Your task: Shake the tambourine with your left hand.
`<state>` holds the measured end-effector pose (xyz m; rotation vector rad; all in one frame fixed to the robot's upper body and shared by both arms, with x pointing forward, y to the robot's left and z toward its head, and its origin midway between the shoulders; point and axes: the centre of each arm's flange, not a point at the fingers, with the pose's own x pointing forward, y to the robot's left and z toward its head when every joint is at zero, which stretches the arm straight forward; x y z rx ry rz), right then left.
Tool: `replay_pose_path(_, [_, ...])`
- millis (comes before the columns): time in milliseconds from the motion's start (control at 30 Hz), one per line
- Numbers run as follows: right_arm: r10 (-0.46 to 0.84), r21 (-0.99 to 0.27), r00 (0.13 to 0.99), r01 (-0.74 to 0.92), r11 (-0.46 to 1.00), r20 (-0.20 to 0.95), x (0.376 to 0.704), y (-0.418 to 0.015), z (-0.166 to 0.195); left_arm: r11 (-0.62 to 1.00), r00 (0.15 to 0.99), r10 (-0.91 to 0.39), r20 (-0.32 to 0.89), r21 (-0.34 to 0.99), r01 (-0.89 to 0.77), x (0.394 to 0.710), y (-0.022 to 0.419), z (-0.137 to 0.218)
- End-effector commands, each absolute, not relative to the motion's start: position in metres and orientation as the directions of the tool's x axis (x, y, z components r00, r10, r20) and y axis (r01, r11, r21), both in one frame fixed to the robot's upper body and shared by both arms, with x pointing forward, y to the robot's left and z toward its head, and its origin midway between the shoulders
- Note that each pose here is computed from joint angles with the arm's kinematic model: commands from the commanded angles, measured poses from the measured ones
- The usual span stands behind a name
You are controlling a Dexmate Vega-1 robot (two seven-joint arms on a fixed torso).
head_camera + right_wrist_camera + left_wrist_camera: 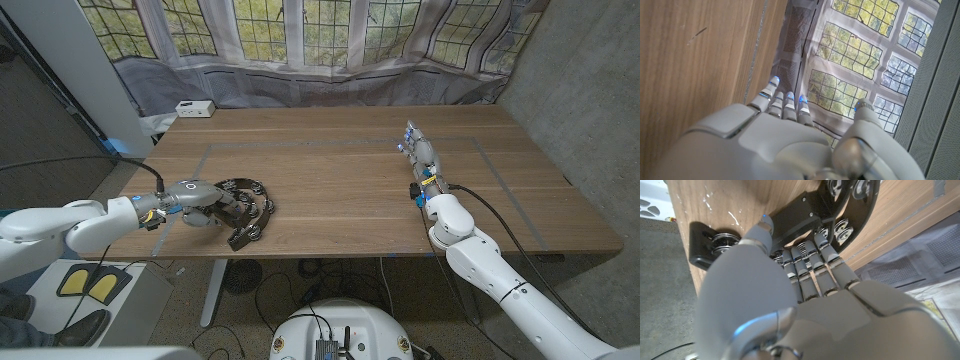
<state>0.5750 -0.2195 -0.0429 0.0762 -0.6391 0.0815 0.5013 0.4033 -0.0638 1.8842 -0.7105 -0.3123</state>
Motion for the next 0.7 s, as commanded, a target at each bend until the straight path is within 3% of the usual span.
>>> replay_pose_path(33, [0.057,0.035,0.803,-0.097,0.995,0.593,0.5762,-0.2189,-0.0427,-0.223,0.786,-0.605,0.128,0.920,-0.322,0.5111,0.4043,-0.0749])
replay_pose_path(700, [0.053,0.048,0.811,-0.099,0.994,0.582,0.5810,-0.2198,-0.0490,-0.206,0.800,-0.592,0.099,0.941,-0.269,0.5192,0.3997,-0.0803])
